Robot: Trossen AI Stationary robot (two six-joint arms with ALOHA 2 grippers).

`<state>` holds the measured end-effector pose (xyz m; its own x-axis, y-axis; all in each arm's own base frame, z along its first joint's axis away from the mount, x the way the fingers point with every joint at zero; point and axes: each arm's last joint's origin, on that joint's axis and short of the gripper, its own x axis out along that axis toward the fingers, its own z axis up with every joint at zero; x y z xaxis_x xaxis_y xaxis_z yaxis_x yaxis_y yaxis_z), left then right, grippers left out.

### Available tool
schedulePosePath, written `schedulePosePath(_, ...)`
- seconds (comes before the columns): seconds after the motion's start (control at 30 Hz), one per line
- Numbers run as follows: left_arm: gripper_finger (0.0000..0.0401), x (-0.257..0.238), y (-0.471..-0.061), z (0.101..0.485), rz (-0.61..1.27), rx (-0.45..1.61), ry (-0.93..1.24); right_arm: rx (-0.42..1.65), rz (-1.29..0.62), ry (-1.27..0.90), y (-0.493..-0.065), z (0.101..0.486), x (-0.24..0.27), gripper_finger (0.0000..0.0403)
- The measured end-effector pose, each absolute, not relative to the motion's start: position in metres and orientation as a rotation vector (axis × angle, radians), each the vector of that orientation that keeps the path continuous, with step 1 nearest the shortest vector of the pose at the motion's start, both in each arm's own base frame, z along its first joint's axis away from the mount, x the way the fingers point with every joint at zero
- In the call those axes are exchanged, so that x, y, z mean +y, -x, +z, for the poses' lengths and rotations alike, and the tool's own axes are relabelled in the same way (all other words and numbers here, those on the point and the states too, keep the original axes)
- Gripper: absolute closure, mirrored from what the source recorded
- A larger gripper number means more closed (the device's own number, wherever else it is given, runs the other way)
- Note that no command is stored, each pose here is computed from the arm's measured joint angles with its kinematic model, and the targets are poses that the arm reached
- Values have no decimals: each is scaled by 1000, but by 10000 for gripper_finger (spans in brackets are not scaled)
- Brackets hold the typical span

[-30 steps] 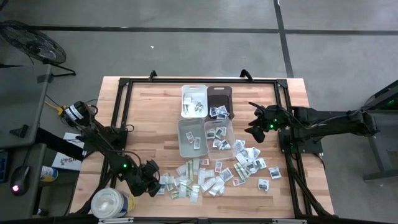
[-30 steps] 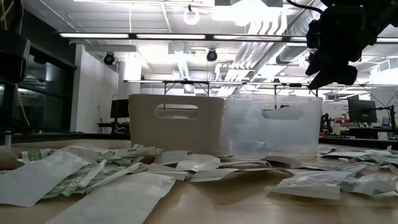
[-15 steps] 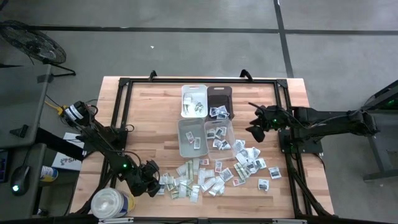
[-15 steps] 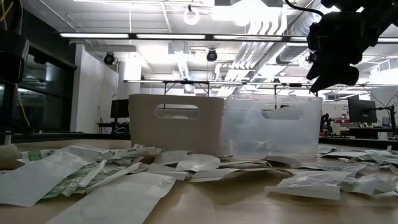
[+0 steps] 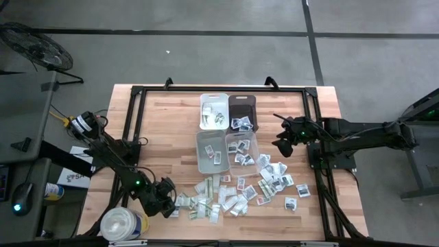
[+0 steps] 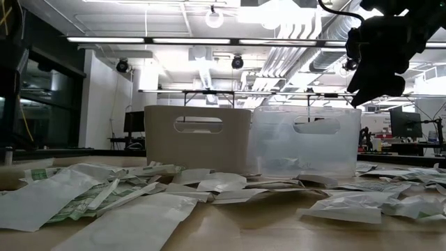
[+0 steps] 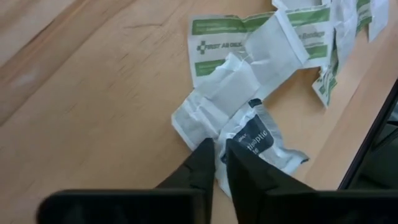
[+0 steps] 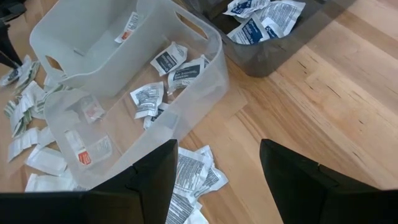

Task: Pick & Place First Aid Supplies
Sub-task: Put the gray towelette pack into the transparent bin

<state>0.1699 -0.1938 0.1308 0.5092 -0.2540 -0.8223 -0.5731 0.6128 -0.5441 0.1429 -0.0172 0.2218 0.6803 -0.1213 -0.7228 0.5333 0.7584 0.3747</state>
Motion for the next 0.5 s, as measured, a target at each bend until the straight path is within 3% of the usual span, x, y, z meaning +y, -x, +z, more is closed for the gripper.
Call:
schedulePosePath(0.13, 396, -194, -170, 131, 230, 1057, 930, 737, -395, -611, -143, 222, -17, 181)
schedulePosePath(0.5, 400, -190, -169, 151, 164, 963, 934, 735, -401, -608, -143, 222, -17, 181)
